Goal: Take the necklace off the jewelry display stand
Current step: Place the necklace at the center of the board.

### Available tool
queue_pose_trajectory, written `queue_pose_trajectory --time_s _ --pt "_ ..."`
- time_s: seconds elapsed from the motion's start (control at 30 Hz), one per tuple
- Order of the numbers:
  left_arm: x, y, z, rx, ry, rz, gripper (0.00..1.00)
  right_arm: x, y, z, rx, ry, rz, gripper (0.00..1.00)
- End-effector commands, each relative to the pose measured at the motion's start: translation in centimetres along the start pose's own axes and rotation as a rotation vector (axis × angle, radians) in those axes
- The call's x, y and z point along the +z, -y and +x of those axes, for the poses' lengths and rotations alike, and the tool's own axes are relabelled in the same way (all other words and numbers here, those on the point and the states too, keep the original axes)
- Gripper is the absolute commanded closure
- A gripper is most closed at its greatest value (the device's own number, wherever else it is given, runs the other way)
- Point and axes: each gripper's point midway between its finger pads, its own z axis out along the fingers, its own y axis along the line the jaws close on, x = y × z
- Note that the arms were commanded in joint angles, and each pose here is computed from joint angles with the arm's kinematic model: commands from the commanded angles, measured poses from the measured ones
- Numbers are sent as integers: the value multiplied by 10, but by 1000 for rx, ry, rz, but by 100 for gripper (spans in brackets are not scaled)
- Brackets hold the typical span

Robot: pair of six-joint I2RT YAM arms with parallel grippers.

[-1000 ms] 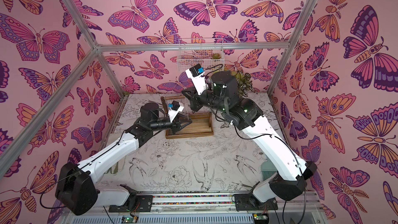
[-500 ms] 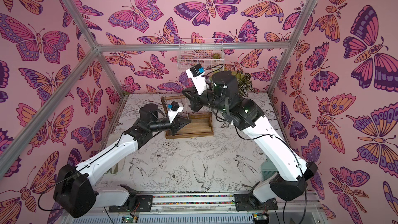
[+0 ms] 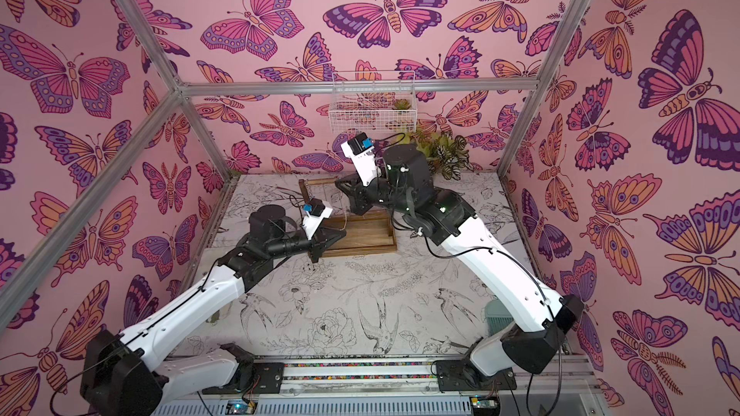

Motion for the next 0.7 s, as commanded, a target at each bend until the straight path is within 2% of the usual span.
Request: queue_pose_trajectory --time_s 0.0,0.23,0.5,0.67 --pt "-8 -1 25 -57 -59 -49 100 7 -7 1 41 24 -42 100" --pt "-26 6 56 -139 -111 -96 100 37 -6 38 94 -41 -69 100" --pt "-53 17 99 -215 -186 -180 100 60 -5 62 124 -89 -105 100" --pt "-65 18 115 -252 -209 -234 100 87 -5 94 160 -153 -130 100"
